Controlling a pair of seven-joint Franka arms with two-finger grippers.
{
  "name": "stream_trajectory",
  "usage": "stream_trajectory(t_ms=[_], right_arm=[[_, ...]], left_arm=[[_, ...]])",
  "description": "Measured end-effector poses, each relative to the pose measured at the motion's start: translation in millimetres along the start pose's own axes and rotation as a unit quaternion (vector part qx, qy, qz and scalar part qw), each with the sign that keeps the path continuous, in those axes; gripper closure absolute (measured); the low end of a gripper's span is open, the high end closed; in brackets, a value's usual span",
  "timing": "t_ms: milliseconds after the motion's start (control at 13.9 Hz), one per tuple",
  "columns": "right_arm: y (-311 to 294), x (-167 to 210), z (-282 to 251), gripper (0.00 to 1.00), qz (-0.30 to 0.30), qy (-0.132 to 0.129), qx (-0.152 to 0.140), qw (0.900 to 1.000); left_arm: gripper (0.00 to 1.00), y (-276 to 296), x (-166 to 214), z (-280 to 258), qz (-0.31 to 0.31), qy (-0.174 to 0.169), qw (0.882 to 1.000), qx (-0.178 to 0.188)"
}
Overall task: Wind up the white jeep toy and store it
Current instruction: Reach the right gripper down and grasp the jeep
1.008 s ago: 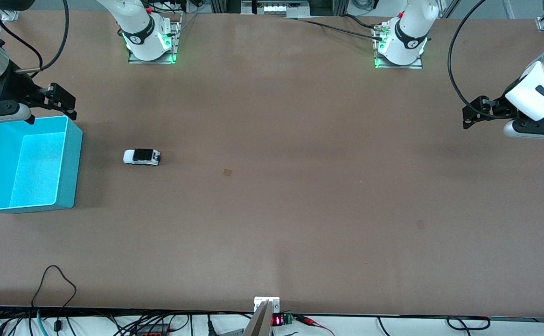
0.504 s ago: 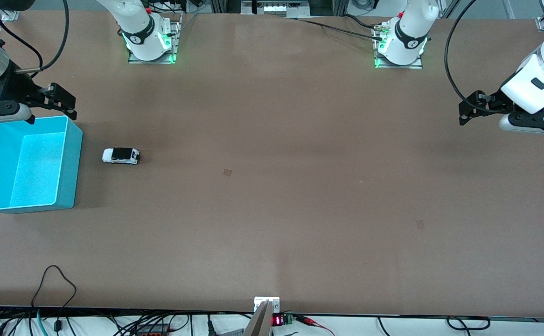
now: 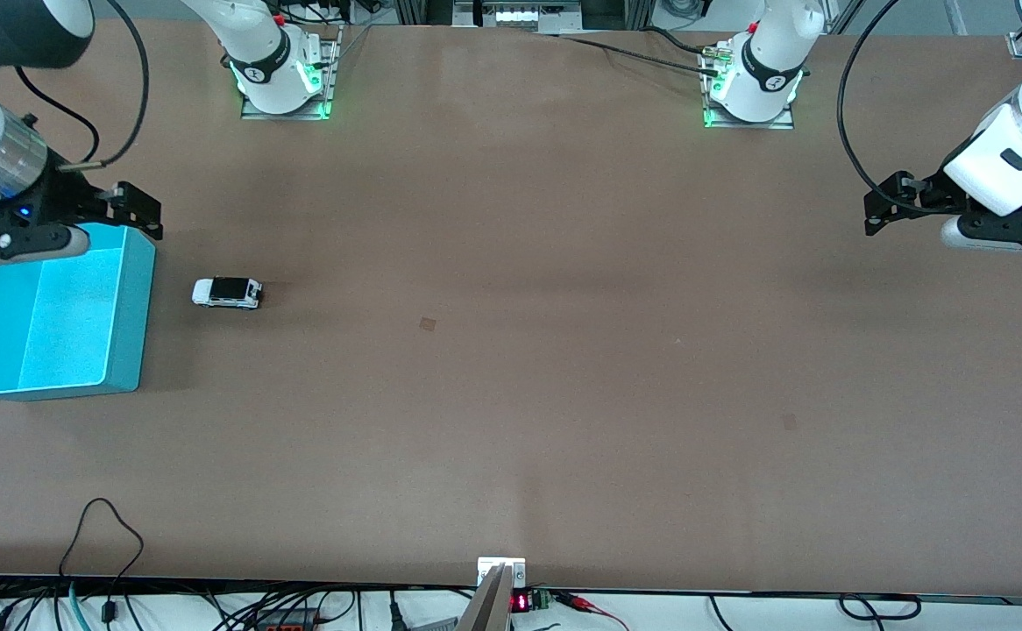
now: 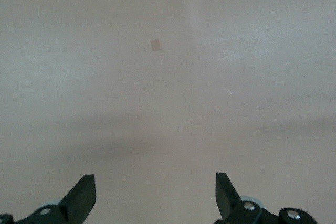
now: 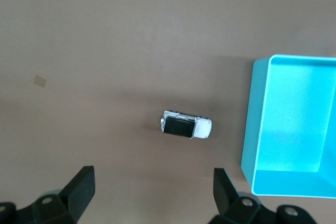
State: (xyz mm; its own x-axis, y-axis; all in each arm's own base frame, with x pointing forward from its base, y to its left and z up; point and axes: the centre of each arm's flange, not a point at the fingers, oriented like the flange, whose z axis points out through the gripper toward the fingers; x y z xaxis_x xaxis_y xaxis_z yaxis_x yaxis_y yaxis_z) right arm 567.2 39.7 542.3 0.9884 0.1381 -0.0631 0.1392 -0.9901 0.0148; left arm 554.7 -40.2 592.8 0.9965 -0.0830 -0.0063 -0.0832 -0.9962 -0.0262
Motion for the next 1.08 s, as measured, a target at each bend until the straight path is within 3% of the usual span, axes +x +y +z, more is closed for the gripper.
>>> stream_trajectory(t_ms=[216, 576, 792, 936, 1080], right_arm=[[3.0, 9.8, 45.7, 0.00, -0.047, -0.062, 0.010, 0.997], [2.1, 10.5, 89.1, 0.00, -0.163, -0.102, 0.028, 0.981], [1.4, 5.8, 121.3, 0.00, -0.242, -0.097, 0.034, 0.965], [2.8, 1.0, 149.6, 0.00, -0.294, -0.083, 0.034, 0.952], [7.4, -6.3, 179.2, 0.00, -0.356, -0.058, 0.030, 0.932]], left_arm=[[0.00, 0.0, 0.0, 0.1, 0.000, 0.000, 1.000, 0.000], [0.00, 0.0, -0.2, 0.3, 0.000, -0.001, 1.000, 0.000], [0.00, 0.2, -0.2, 0.3, 0.000, -0.001, 1.000, 0.000], [0.00, 0.5, -0.2, 0.3, 0.000, -0.001, 1.000, 0.000], [0.00, 1.1, -0.3, 0.4, 0.001, -0.001, 1.000, 0.000]])
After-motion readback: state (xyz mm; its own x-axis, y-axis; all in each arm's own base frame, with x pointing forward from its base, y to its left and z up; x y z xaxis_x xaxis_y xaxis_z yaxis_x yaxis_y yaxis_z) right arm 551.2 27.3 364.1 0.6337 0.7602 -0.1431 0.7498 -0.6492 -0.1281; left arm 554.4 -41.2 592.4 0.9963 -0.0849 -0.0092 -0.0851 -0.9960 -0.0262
